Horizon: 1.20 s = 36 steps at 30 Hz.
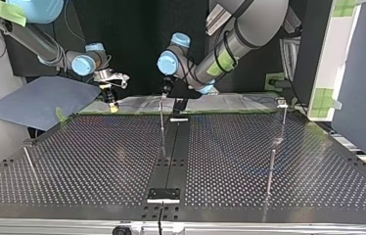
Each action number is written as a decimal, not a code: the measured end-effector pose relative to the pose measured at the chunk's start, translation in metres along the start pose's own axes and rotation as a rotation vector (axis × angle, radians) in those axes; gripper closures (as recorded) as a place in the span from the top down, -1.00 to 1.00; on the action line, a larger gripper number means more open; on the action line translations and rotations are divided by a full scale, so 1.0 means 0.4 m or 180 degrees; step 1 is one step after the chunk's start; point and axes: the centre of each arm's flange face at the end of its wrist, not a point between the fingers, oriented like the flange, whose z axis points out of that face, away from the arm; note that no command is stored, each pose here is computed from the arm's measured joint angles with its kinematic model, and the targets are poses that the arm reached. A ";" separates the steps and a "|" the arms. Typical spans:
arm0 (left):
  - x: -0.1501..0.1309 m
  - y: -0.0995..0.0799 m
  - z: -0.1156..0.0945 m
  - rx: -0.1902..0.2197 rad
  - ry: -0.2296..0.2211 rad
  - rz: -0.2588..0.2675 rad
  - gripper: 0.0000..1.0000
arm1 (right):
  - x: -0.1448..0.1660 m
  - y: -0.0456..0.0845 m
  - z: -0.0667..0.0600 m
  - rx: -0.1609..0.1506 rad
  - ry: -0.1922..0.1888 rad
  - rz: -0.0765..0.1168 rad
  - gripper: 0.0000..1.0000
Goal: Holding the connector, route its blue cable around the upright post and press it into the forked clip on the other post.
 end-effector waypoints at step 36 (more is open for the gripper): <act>0.001 -0.004 -0.007 -0.0084 0.0003 0.0008 1.00 | 0.000 -0.003 -0.001 0.0039 -0.0006 0.0010 -1.00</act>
